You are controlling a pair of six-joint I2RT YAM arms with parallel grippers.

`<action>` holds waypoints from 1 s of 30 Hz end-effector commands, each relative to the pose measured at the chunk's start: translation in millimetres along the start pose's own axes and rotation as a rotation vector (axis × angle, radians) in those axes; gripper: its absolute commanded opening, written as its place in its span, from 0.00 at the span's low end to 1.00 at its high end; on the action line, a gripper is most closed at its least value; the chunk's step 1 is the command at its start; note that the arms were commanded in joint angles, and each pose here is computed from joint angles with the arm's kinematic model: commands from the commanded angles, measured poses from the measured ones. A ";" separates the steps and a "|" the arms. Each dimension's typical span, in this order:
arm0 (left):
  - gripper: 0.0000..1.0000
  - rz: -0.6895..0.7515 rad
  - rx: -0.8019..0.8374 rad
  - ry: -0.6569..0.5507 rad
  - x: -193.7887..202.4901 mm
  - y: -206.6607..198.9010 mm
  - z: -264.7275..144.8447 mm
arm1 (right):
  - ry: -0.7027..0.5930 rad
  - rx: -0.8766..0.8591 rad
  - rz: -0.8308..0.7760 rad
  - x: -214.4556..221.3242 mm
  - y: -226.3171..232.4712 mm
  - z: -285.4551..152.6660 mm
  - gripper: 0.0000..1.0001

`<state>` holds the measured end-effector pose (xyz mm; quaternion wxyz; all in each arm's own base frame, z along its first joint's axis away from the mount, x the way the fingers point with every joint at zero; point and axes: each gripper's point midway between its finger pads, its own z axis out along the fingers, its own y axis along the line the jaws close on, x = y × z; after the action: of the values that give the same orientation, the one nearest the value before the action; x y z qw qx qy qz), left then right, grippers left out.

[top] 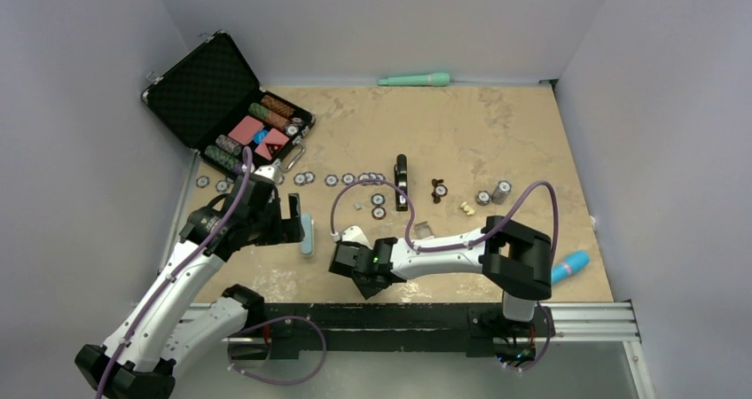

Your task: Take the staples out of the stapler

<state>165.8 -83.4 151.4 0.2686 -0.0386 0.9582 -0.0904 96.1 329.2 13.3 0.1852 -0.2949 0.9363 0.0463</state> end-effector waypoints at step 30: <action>1.00 -0.019 0.005 -0.039 -8.8 -1.5 -4.3 | 0.017 0.098 -0.006 6.0 -25.2 21.4 0.31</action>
<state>165.7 -83.3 152.0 0.2702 -0.0387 0.9577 -0.0913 108.1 331.7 14.0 0.1987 -0.2915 0.9347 0.0425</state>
